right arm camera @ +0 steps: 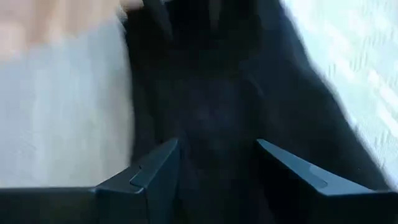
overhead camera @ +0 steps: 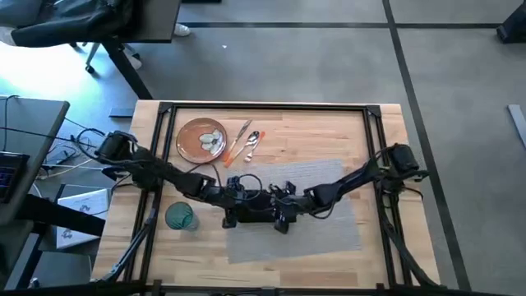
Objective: Set table place
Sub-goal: Fold the black napkin
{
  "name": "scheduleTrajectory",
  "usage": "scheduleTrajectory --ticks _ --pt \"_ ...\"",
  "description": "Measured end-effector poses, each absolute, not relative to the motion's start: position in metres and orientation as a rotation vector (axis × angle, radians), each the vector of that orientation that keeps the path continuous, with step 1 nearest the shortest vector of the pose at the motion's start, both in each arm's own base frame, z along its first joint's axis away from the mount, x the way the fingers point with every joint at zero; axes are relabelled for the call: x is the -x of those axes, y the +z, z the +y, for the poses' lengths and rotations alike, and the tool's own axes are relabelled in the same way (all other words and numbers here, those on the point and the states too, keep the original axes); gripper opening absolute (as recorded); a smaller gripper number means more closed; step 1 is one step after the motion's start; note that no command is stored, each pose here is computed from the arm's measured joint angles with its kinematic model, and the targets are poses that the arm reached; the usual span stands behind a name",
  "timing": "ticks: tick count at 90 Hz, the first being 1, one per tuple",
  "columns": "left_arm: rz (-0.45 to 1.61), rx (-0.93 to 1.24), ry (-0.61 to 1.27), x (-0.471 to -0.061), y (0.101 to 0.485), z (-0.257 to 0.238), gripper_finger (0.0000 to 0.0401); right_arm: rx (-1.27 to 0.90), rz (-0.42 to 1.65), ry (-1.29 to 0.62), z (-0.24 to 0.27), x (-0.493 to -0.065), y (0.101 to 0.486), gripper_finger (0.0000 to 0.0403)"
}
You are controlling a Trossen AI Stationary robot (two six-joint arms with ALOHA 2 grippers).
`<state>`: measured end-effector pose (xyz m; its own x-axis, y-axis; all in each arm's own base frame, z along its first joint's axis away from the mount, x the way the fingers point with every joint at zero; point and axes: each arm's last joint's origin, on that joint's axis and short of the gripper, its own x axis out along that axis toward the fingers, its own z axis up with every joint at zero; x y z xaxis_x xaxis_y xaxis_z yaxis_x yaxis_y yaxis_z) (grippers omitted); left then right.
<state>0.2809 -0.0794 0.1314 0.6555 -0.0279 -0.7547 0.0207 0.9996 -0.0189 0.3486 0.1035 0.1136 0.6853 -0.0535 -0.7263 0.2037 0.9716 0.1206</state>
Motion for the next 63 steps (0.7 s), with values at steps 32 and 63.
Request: scheduleTrajectory --ticks 32,63 --pt "1.006 0.024 0.027 -0.272 0.117 -0.076 0.0119 -0.105 0.881 -0.147 0.111 -0.337 0.112 0.0192" --pt "0.736 0.133 -0.036 -0.266 0.177 -0.081 0.0119 -0.161 0.807 -0.098 0.107 -0.314 0.184 0.0193"
